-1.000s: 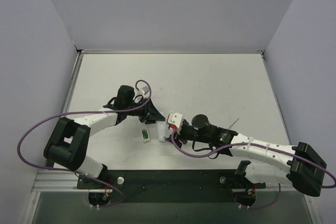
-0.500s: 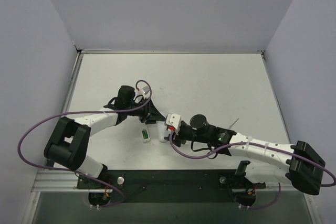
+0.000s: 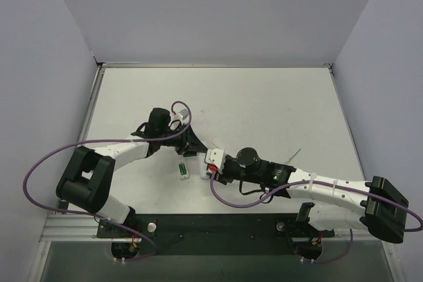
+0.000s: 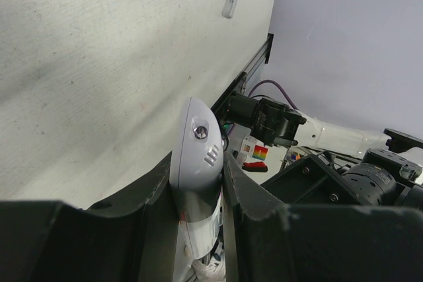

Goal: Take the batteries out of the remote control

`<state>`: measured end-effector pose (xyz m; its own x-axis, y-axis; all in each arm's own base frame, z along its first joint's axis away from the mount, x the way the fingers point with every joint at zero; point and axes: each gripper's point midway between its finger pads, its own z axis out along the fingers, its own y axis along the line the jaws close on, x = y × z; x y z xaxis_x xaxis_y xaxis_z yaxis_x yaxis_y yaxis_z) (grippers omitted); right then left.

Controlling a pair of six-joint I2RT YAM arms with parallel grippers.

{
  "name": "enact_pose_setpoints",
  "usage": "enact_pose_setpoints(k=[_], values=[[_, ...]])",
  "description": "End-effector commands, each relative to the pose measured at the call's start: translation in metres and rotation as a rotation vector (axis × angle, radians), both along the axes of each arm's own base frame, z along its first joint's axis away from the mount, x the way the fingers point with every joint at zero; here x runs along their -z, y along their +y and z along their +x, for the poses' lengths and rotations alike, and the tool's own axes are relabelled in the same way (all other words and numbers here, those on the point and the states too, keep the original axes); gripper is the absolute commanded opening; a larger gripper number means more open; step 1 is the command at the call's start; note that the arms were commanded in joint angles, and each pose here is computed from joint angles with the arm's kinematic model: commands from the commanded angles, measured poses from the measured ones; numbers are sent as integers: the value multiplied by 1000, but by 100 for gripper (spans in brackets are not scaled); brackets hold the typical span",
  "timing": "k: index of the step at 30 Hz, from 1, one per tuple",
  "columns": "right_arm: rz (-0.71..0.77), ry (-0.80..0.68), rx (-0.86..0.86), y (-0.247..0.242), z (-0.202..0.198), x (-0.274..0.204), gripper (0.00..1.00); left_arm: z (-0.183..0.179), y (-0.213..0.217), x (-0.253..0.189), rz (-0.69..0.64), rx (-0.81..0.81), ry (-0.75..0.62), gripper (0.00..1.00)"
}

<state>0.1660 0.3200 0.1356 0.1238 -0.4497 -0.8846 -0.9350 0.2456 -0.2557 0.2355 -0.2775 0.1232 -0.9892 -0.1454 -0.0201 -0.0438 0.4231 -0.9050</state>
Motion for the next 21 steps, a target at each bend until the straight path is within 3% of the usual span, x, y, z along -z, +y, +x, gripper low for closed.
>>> enact_pose_setpoints(k=[1,9,21], values=[[-24,-108,15,-3,5,-6,36,-7,-8,-14,-62,53,13,0],[-77,-223,134,-8,27,-8,35,-8,-10,-5,-51,57,41,0],[-104,-255,228,-29,36,5,35,-7,-5,28,34,55,72,0]])
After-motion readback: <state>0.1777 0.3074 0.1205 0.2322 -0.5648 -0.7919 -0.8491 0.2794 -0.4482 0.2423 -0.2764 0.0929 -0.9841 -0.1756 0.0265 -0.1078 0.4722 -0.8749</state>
